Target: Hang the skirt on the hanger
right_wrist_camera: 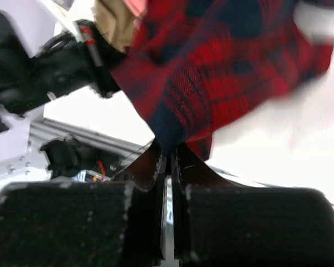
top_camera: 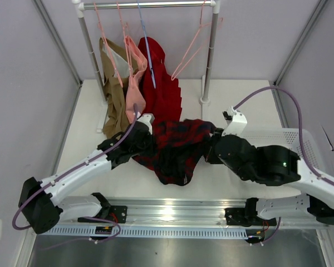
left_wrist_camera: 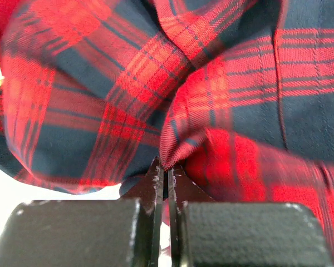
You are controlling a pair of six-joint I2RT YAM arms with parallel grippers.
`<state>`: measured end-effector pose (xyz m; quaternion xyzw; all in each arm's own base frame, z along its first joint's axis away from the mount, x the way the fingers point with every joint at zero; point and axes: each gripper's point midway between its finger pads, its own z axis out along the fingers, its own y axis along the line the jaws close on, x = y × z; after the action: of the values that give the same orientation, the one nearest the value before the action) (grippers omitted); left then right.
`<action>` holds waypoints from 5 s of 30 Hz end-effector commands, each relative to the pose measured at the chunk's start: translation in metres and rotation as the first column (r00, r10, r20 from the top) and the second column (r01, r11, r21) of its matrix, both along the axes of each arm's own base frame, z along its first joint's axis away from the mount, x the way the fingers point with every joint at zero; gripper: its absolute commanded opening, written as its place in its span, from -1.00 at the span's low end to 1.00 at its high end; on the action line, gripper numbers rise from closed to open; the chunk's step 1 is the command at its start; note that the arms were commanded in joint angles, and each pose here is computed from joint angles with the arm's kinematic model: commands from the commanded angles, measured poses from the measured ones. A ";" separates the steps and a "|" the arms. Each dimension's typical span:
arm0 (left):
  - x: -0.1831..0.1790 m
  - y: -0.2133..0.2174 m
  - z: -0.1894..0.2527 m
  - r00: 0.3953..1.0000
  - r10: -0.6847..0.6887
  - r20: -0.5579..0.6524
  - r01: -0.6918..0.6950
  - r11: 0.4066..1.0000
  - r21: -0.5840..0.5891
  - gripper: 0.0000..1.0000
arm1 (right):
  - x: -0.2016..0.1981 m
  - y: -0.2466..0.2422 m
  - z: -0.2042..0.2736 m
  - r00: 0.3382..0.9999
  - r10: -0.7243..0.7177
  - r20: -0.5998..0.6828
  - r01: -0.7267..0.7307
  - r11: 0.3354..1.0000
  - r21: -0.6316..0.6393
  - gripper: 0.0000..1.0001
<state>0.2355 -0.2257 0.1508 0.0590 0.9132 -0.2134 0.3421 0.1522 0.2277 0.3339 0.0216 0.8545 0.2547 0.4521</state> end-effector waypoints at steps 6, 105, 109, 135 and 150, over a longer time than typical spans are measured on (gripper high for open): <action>0.000 -0.002 0.062 0.988 -0.045 0.148 0.061 0.993 -0.104 -1.00 | 0.011 -0.006 0.055 0.984 0.065 0.165 -0.016 0.960 -0.279 -1.00; 0.013 0.043 0.083 0.995 0.089 -0.044 -0.099 0.842 -0.530 -1.00 | 0.096 -0.017 0.011 0.827 0.552 0.112 -0.537 0.712 0.453 -1.00; 0.012 0.040 0.042 0.990 0.087 -0.113 -0.135 0.829 -0.543 -1.00 | 0.083 -0.014 -0.070 0.848 0.529 -0.039 -0.444 0.748 0.494 -1.00; 0.006 0.057 -0.068 0.951 0.165 -0.263 -0.247 0.915 -0.319 -0.60 | 0.062 -0.031 -0.285 0.874 0.025 -0.485 -0.109 0.983 -0.146 0.18; -0.003 0.054 -0.052 0.969 0.146 -0.201 -0.197 0.944 -0.264 -0.07 | 0.061 -0.046 -0.195 0.944 -0.068 -0.321 -0.004 0.976 -0.217 0.57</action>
<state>0.2206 -0.1693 0.0733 -0.1140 0.9108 -0.3150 0.2412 0.2110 0.1945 0.1212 0.0084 0.9439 0.1674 0.2845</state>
